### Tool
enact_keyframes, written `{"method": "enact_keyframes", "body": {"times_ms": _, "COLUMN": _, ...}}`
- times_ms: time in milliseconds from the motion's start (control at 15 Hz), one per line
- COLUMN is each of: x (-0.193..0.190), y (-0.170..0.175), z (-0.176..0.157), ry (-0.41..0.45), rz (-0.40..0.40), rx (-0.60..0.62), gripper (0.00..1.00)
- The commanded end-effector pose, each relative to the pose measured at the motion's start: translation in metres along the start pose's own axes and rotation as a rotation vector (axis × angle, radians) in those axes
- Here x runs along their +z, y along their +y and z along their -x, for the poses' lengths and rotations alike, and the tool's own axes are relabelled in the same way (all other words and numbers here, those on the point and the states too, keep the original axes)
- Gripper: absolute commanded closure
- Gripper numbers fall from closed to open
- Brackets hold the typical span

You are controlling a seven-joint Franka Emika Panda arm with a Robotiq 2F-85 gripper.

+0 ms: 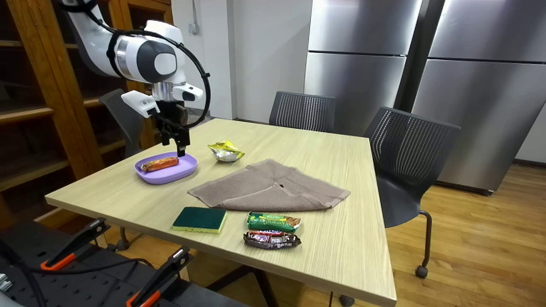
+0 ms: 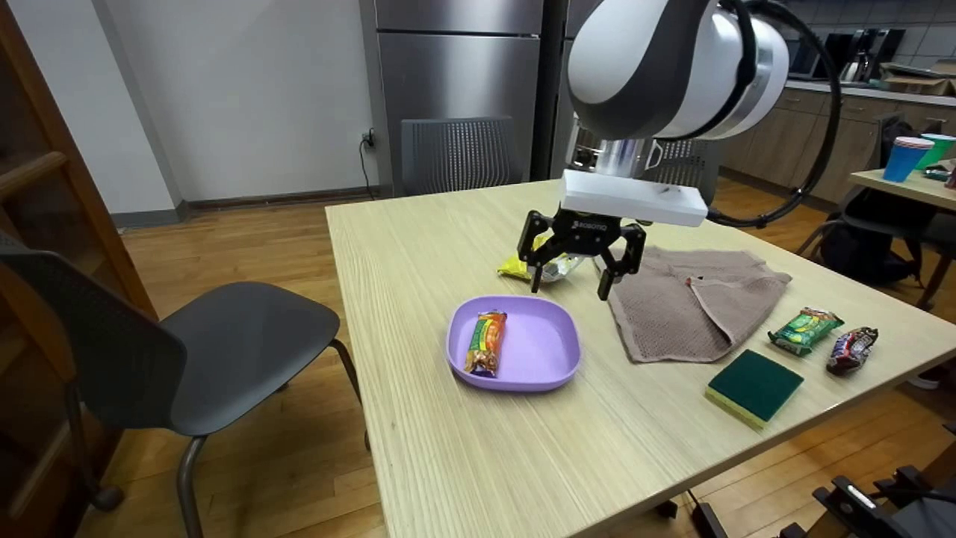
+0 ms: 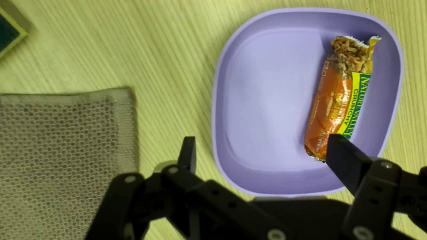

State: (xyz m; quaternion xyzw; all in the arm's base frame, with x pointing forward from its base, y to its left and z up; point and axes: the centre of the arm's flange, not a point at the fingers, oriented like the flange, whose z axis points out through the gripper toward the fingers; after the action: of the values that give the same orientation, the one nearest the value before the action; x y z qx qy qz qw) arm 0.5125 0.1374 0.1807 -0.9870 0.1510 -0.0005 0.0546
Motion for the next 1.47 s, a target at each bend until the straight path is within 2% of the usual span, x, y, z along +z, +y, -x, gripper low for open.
{"method": "enact_keyframes", "body": {"times_ms": 0, "x": -0.023, "y": 0.043, "z": 0.009, "ry": -0.026, "rz": -0.037, "rx": -0.046, "gripper": 0.00}}
{"method": "enact_keyframes", "body": {"times_ms": 667, "x": -0.041, "y": 0.138, "z": -0.001, "ry": -0.074, "rz": -0.069, "rx": -0.111, "gripper": 0.00}}
{"method": "enact_keyframes", "body": {"times_ms": 1400, "x": -0.049, "y": 0.210, "z": -0.003, "ry": -0.081, "rz": -0.012, "rx": -0.020, "gripper": 0.00}}
